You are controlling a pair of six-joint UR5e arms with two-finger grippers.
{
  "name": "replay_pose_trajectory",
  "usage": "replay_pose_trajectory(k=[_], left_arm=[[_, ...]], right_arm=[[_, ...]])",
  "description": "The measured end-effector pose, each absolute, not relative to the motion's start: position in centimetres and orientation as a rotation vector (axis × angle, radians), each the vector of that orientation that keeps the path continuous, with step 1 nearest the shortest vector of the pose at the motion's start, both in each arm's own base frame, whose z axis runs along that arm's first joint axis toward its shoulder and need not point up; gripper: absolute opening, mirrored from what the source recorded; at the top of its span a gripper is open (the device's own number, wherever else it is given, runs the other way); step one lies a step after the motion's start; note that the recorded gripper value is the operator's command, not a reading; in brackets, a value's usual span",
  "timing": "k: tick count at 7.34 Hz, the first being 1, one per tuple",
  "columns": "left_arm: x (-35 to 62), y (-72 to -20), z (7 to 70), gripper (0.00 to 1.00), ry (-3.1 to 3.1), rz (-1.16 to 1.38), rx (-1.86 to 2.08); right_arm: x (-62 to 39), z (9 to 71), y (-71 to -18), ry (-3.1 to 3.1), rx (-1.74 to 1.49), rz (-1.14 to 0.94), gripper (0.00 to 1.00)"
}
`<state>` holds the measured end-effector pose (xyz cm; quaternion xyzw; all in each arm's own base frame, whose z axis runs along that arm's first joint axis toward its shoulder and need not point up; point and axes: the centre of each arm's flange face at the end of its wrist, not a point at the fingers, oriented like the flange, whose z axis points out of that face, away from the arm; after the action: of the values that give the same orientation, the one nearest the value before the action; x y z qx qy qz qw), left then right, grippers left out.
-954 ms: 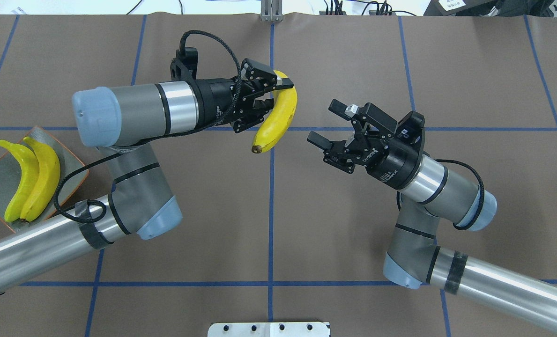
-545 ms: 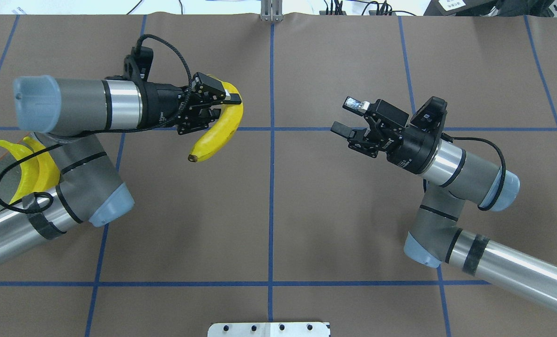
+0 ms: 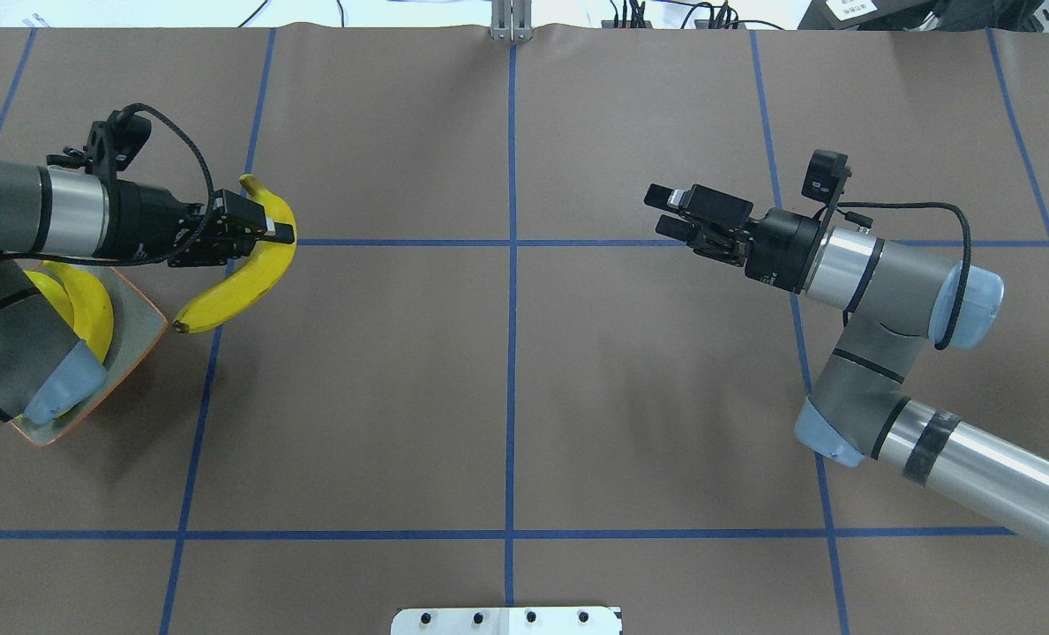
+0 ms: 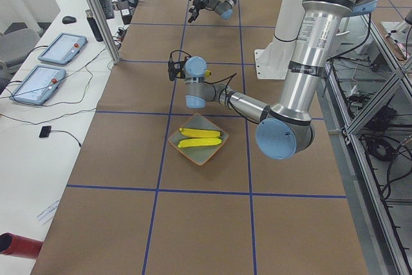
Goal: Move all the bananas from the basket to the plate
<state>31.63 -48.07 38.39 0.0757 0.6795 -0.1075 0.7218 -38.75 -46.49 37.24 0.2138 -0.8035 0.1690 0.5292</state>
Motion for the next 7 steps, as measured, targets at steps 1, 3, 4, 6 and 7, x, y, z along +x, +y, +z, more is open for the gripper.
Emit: replay_pose_trajectory(k=[1, 3, 4, 6, 7], left_arm=[[31.2, -47.8, 40.2, 0.00, 1.446, -0.202, 0.194], [30.2, -47.5, 43.5, 0.00, 1.339, -0.155, 0.219], [29.2, -47.4, 45.2, 0.00, 1.290, -0.146, 0.225], [26.2, -47.8, 48.2, 0.00, 1.201, -0.114, 0.259], [25.4, -48.2, 48.9, 0.00, 1.164, -0.100, 0.268]], right_arm=[[-37.7, 37.8, -48.2, -1.812, 0.542, 0.378, 1.00], [-34.5, 39.0, -51.2, -1.616, 0.561, 0.323, 1.00], [-33.7, 39.3, -51.9, -1.558, 0.562, 0.317, 1.00], [-32.8, 40.9, -52.3, -1.481, 0.568, 0.308, 1.00], [-31.9, 41.9, -52.4, -1.445, 0.576, 0.299, 1.00]])
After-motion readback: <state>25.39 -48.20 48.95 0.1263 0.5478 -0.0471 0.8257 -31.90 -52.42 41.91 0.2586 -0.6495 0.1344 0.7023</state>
